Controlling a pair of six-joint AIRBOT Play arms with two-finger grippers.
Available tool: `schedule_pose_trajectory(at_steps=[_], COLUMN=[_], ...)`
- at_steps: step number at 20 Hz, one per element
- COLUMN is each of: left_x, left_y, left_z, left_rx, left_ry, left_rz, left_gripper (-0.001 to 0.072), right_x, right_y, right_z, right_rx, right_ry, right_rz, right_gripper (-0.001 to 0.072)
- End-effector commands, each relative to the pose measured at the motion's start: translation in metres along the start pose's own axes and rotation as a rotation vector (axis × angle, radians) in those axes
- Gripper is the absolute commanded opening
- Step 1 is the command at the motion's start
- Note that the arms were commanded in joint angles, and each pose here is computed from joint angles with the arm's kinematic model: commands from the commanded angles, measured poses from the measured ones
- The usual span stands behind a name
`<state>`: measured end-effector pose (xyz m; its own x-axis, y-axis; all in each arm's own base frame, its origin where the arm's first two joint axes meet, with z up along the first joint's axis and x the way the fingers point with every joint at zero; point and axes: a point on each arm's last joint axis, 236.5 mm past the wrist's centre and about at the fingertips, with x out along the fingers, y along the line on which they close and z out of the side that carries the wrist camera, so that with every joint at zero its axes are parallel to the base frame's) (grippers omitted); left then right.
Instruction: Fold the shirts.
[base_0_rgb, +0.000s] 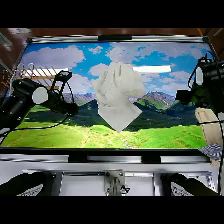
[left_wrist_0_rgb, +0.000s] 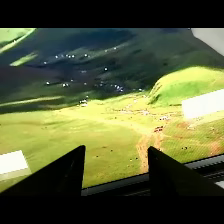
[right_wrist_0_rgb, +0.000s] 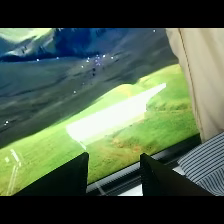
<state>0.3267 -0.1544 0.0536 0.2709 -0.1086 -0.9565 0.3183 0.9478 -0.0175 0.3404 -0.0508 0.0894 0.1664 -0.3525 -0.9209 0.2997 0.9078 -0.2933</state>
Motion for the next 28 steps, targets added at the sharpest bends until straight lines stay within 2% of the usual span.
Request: schedule_pose_trajectory(at_steps=[1,8,11,13,18,20,22,23,24,28], left_x=[0.0,0.0,0.0,0.0,0.0,0.001,0.001,0.001,0.003,0.016], left_y=[0.0,0.0,0.0,0.0,0.0,-0.002,-0.006,-0.009,-0.011,0.008], left_z=[0.0,0.0,0.0,0.0,0.0,0.003,0.025,0.037,0.044,0.063], left_rx=[0.0,0.0,0.0,0.0,0.0,-0.001,-0.003,-0.006,-0.008,0.024], left_ry=[0.001,0.001,0.001,0.001,0.001,-0.011,-0.101,-0.147,-0.172,-0.226], left_rz=[0.0,0.0,0.0,0.001,0.0,-0.007,-0.023,-0.036,-0.046,0.034], left_gripper=[0.0462,0.0462,0.0462,0.0462,0.0462,0.0462,0.0462,0.0462,0.0462,0.0461], right_x=[0.0,0.0,-0.003,-0.009,-0.05,-0.059,-0.052,-0.046,-0.041,-0.022], right_y=[0.0,0.006,0.017,0.046,0.153,0.174,0.187,0.197,0.21,0.277], right_z=[0.0,0.009,0.03,0.046,0.059,0.061,0.056,0.051,0.044,0.016], right_rx=[0.0,0.013,0.102,0.191,0.281,0.203,0.153,0.12,0.07,-0.105], right_ry=[0.0,-0.041,-0.125,-0.176,-0.146,-0.17,-0.152,-0.136,-0.122,-0.093], right_rz=[0.0,0.027,0.077,0.215,0.71,0.788,0.788,0.784,0.782,0.793], right_gripper=[0.0457,0.0457,0.0457,0.0458,0.0457,0.0457,0.0461,0.053,0.0655,0.0662])
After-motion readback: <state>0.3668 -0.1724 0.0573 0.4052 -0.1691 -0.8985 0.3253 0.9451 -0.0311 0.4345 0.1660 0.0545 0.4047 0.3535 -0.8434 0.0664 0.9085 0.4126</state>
